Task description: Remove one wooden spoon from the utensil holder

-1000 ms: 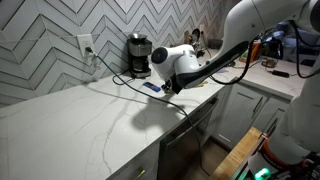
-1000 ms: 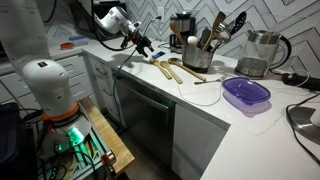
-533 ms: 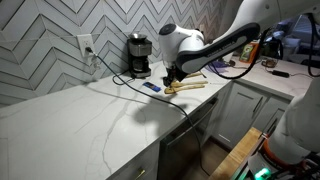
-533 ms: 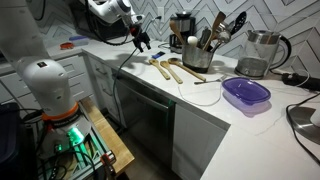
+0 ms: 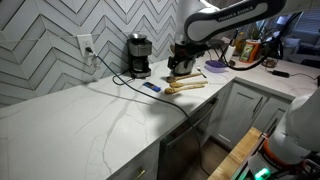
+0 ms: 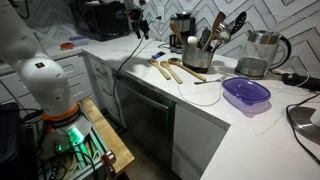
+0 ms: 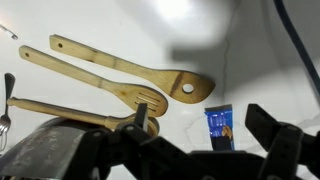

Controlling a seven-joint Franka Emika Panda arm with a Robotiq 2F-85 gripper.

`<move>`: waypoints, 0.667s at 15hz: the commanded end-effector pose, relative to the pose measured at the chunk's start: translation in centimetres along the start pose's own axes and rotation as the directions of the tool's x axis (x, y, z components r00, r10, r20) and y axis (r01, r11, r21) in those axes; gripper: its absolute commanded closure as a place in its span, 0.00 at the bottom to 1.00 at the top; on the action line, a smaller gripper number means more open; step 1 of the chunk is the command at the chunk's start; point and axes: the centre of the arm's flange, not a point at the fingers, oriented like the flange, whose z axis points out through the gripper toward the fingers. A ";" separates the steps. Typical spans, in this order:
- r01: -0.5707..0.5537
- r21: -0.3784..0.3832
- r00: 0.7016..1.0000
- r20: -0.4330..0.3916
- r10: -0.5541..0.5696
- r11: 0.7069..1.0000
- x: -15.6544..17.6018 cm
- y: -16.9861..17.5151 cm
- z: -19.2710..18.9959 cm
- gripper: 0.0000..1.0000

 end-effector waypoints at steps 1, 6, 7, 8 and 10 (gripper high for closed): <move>-0.021 0.078 1.000 -0.011 0.022 0.997 -1.7 2.7 -3.8 0.00; -0.012 0.056 0.999 -0.044 0.014 0.998 -0.7 2.0 -3.9 0.00; -0.010 0.055 0.999 -0.039 0.013 0.998 -0.6 1.9 -3.6 0.00; -0.010 0.054 0.999 -0.034 0.012 0.998 -0.6 1.8 -3.4 0.00; -0.010 0.053 0.999 -0.030 0.012 0.999 -0.5 1.8 -3.2 0.00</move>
